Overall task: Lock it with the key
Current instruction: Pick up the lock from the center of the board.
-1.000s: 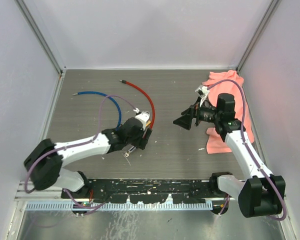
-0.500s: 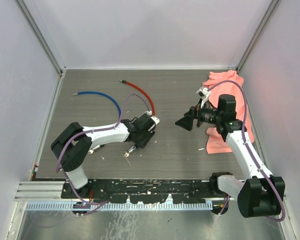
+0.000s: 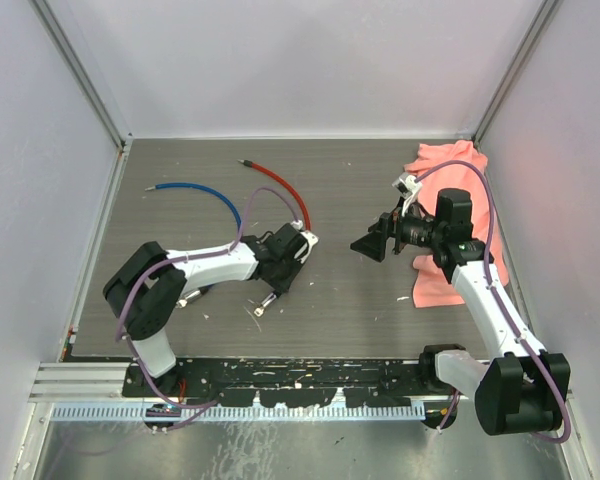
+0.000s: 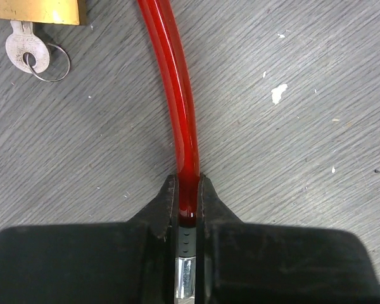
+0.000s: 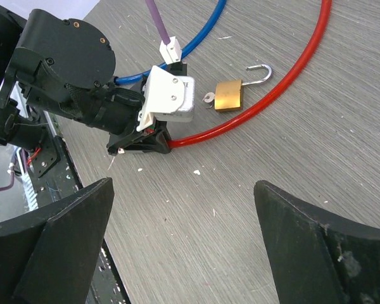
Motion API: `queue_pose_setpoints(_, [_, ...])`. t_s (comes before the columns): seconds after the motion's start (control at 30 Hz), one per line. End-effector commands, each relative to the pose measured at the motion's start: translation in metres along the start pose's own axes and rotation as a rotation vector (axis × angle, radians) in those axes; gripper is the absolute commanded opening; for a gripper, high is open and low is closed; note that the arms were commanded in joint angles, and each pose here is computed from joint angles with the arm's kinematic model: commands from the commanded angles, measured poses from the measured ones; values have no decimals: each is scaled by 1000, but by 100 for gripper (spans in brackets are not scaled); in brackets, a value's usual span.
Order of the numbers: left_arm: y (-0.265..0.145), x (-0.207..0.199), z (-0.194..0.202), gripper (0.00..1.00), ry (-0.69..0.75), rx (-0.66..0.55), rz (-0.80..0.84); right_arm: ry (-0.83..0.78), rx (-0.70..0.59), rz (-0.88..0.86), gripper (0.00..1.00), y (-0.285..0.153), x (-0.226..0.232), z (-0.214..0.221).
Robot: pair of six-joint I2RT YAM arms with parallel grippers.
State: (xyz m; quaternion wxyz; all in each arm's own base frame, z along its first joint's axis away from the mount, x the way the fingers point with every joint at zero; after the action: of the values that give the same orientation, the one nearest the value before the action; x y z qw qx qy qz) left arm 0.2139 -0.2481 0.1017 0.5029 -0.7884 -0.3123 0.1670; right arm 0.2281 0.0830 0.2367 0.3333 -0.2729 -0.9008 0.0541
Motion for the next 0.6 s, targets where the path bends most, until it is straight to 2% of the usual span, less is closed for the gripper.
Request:
queue_pose_setpoints(0.0, [-18,4,-16,0,6,-78,4,-85,-45,-14,98,-6,10,-17])
queue_pose_setpoints(0.1, [-50,3,-32,0,14,-183,33,-95,-39,-19,98,-6,9,-16])
queue_pose_setpoints(0.23, [-92,-5,-45,0,0,-395,132,-131,-27,-86,97,-7,15,-11])
queue_pose_setpoints(0.43, [-128,-20,-41,0,-79,-695,291,-177,-2,-256,93,-6,23,0])
queue_pose_setpoints(0.57, [-140,-29,-44,0,-134,-835,408,-215,2,-316,93,-7,28,1])
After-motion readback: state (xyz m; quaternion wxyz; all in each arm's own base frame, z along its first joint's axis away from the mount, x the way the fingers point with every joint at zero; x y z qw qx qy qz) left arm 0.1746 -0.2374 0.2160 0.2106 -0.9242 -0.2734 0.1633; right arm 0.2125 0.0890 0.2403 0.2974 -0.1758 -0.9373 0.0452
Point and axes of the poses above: each gripper's point midway between its finger pads, its own y axis out along the fingers, its own x axis along the line the jaws close on, z = x × y, the point moved 9 cm from there along -y, back along the fingers, and after that the axes turned 11 degrees about y, right-handed, at the moved point
